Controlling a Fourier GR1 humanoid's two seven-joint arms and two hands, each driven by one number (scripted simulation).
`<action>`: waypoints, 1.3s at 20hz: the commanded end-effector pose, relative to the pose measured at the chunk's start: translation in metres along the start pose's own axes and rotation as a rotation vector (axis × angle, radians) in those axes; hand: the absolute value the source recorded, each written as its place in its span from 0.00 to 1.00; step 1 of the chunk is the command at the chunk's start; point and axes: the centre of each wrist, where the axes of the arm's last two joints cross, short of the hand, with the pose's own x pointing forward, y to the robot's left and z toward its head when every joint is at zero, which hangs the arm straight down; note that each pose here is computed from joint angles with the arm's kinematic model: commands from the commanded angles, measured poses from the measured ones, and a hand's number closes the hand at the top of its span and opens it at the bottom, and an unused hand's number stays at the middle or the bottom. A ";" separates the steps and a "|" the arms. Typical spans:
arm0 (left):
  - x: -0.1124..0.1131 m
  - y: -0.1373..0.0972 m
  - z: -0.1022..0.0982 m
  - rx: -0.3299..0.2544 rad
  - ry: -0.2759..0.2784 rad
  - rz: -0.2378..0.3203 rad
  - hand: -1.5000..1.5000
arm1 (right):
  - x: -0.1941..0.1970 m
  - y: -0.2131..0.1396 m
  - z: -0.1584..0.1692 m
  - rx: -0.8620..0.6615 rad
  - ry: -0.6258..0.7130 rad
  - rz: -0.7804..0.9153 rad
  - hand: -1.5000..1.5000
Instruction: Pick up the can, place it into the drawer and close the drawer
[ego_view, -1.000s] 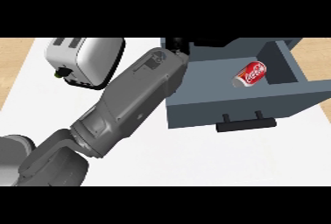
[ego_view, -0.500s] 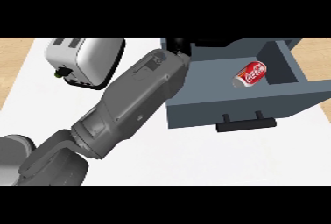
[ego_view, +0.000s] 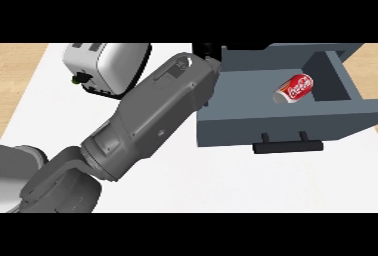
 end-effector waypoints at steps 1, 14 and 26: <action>0.010 -0.008 0.002 -0.004 -0.009 0.004 0.00 | 0.009 0.015 -0.023 0.022 -0.022 0.129 0.00; 0.004 -0.004 0.004 0.024 0.049 0.012 0.00 | -0.033 0.105 -0.096 0.098 -0.060 0.392 0.00; 0.014 0.029 -0.009 0.042 0.037 -0.011 0.00 | -0.095 0.161 -0.156 0.309 -0.069 0.709 0.00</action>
